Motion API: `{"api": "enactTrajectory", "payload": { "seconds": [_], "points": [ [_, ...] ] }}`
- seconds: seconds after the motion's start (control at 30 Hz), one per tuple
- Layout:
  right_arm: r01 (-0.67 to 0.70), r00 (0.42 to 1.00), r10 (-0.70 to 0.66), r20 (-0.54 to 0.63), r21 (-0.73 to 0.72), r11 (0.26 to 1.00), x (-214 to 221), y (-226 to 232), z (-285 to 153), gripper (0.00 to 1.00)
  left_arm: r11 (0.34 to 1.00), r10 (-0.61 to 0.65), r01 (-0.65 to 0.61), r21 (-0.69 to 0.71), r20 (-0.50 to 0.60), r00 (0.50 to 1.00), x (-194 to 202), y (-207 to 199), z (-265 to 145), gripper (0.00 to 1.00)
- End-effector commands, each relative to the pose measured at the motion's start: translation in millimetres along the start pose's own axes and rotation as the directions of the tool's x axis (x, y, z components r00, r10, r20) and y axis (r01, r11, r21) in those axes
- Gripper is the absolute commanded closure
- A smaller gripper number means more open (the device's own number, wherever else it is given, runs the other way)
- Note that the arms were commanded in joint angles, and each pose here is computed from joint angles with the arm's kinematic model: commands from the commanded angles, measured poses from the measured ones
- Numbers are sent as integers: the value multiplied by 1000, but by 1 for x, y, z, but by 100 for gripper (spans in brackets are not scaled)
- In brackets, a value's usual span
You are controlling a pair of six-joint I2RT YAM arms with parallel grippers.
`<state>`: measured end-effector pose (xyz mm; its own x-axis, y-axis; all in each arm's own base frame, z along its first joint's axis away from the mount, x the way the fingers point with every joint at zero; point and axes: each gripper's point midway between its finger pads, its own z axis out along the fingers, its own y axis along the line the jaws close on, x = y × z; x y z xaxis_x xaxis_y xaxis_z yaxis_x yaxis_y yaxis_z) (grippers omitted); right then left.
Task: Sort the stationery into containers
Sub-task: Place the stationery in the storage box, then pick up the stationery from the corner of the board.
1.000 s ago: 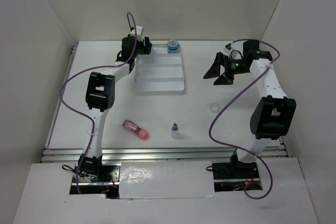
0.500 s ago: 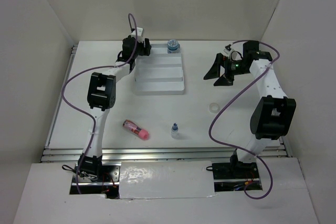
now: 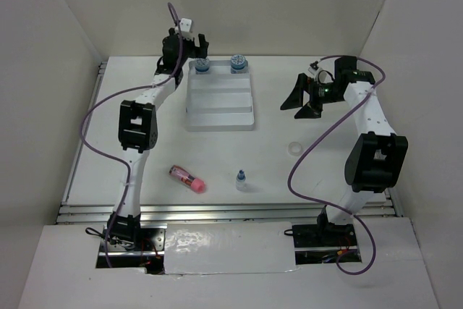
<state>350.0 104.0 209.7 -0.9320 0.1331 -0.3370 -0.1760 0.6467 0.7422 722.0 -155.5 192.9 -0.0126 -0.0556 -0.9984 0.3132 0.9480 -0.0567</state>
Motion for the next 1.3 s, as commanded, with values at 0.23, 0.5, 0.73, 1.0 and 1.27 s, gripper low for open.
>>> {"api": "enactTrajectory", "payload": {
  "seconds": [0.23, 0.5, 0.73, 1.0, 1.27],
  "points": [
    [202, 978, -204, 34, 51, 978, 3, 26, -18, 0, 922, 240, -225, 314, -9, 971, -110, -37, -106, 1],
    [276, 961, -277, 7, 79, 958, 34, 29, -18, 0, 589, 593, -186, 786, -264, 761, -45, -80, -302, 1],
    [303, 953, -304, -4, 91, 949, 54, 28, -18, 0, 328, 781, -86, 941, -219, 584, 20, -122, -439, 1],
    [316, 948, -318, 11, 106, 943, 72, 27, -22, 0, 151, 886, -184, 971, -50, 461, 82, -146, -483, 1],
    [316, 948, -319, 8, 112, 942, 85, 24, -24, 0, 98, 923, -156, 983, -31, 383, 122, -159, -478, 4]
  ]
}}
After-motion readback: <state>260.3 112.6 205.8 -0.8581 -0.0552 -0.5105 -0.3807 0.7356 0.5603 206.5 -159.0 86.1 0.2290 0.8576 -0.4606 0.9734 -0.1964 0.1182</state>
